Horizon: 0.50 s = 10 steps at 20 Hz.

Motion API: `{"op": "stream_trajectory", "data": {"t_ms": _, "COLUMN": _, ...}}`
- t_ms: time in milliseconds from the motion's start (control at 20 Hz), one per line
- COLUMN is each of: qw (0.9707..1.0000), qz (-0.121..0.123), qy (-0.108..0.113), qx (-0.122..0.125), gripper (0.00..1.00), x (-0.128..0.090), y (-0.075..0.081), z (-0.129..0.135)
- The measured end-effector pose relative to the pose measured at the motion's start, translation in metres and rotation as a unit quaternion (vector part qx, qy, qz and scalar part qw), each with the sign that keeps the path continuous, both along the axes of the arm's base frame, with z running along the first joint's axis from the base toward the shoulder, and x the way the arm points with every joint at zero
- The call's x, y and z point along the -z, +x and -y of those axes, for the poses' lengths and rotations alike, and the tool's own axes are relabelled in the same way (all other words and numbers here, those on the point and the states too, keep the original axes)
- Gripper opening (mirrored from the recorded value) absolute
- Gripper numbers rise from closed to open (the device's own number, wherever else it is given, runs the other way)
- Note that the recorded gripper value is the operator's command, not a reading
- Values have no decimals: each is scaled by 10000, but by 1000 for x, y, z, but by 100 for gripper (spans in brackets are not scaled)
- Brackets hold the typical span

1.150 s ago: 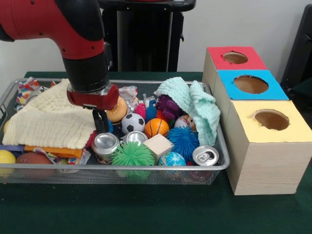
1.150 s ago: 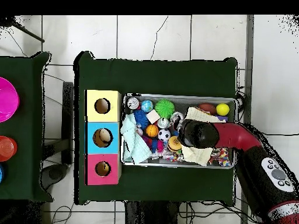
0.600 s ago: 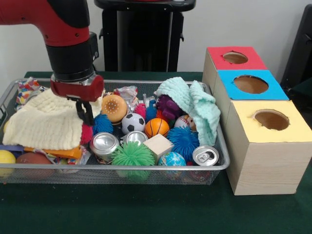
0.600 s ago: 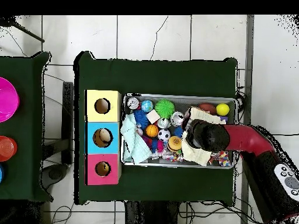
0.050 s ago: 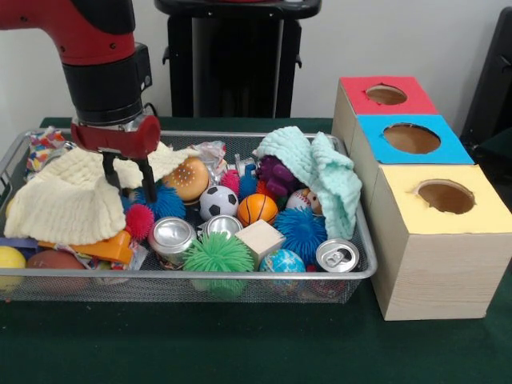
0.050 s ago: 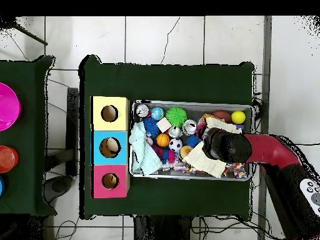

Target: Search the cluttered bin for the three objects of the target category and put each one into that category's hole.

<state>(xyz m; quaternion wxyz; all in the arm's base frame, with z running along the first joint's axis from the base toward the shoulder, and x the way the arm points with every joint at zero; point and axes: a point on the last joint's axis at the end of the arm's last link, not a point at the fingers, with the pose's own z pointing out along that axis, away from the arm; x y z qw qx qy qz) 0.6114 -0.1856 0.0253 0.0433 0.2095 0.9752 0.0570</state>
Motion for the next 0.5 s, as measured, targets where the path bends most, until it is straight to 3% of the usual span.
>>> {"op": "stream_trajectory", "data": {"t_ms": 500, "qw": 10000, "qz": 41, "qy": 50, "qx": -48, "gripper": 100, "x": 2, "y": 3, "z": -4}}
